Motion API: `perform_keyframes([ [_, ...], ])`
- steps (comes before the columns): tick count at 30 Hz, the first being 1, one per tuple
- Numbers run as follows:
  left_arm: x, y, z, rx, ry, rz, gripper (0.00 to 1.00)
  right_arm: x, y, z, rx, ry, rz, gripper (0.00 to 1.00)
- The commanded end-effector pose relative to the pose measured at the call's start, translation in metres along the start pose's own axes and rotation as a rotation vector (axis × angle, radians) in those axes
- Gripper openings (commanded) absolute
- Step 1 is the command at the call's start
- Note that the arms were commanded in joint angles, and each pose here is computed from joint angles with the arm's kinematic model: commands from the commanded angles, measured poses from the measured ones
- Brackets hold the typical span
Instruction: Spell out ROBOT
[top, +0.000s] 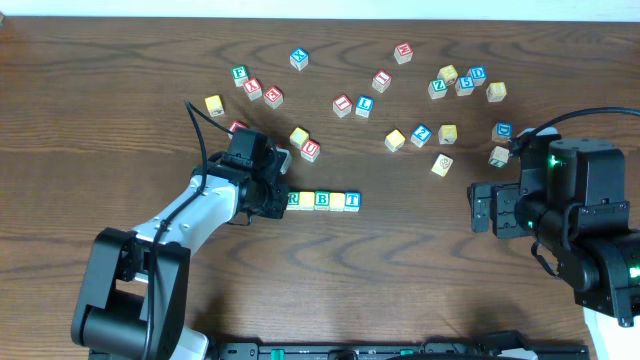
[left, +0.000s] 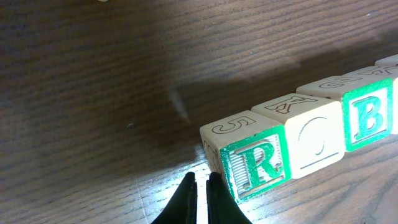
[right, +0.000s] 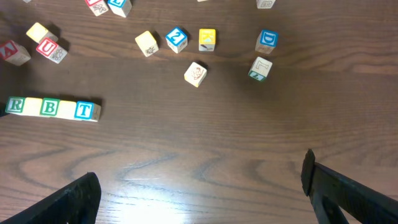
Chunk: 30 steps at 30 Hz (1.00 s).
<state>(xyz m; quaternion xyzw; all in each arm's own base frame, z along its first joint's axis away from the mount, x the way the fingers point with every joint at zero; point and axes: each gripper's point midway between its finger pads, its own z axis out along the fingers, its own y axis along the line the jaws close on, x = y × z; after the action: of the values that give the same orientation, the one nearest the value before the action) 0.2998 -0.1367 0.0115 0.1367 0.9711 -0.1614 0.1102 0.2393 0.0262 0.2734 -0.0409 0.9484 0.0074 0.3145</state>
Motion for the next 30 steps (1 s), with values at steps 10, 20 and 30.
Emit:
perform_keyframes([
  [10,0.006,0.000,0.004,0.005,0.020,0.012,0.07,-0.004,-0.002,-0.005,0.005,-0.020,-0.006,0.99],
  [20,0.009,0.013,0.003,-0.069,0.030,0.006,0.07,-0.004,-0.002,-0.005,0.005,-0.020,-0.006,0.99],
  [30,0.017,0.053,-0.025,-0.124,0.026,-0.145,0.07,-0.004,-0.002,-0.005,0.005,-0.020,-0.006,0.99],
])
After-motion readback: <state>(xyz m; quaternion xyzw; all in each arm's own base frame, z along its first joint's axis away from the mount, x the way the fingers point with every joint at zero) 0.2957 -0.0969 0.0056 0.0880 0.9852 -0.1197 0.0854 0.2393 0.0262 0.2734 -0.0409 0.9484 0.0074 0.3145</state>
